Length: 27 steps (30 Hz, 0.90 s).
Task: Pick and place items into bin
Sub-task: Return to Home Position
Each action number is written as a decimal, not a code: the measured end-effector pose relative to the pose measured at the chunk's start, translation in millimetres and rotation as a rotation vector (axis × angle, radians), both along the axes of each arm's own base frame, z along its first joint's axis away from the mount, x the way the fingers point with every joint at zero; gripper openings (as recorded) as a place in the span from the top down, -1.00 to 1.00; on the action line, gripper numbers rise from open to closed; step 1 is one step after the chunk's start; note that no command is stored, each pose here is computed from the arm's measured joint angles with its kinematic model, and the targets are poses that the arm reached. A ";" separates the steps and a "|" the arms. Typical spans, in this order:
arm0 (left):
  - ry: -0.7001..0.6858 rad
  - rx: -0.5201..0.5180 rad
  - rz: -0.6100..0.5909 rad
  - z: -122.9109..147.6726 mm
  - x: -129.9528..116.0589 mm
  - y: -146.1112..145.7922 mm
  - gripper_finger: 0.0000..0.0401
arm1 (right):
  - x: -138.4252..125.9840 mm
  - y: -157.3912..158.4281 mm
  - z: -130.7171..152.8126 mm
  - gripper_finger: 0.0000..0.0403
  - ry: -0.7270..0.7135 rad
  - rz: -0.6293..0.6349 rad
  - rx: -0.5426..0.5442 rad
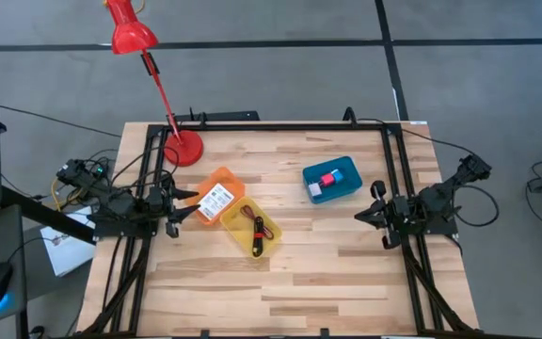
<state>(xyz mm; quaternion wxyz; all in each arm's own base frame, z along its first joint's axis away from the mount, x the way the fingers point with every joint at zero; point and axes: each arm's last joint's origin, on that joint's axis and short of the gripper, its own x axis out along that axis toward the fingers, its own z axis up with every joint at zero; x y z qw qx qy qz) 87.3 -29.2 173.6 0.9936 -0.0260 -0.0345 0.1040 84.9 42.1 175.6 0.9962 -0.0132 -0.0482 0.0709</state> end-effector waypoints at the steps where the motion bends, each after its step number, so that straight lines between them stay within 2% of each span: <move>1: 0.000 -0.001 0.000 0.0 0.0 0.0 0.16 | 0.0 0.0 0.0 0.96 0.000 0.000 0.000; 27: 0.000 -0.008 0.000 -0.6 0.1 0.0 0.16 | 0.0 0.0 0.1 0.96 0.000 0.001 0.000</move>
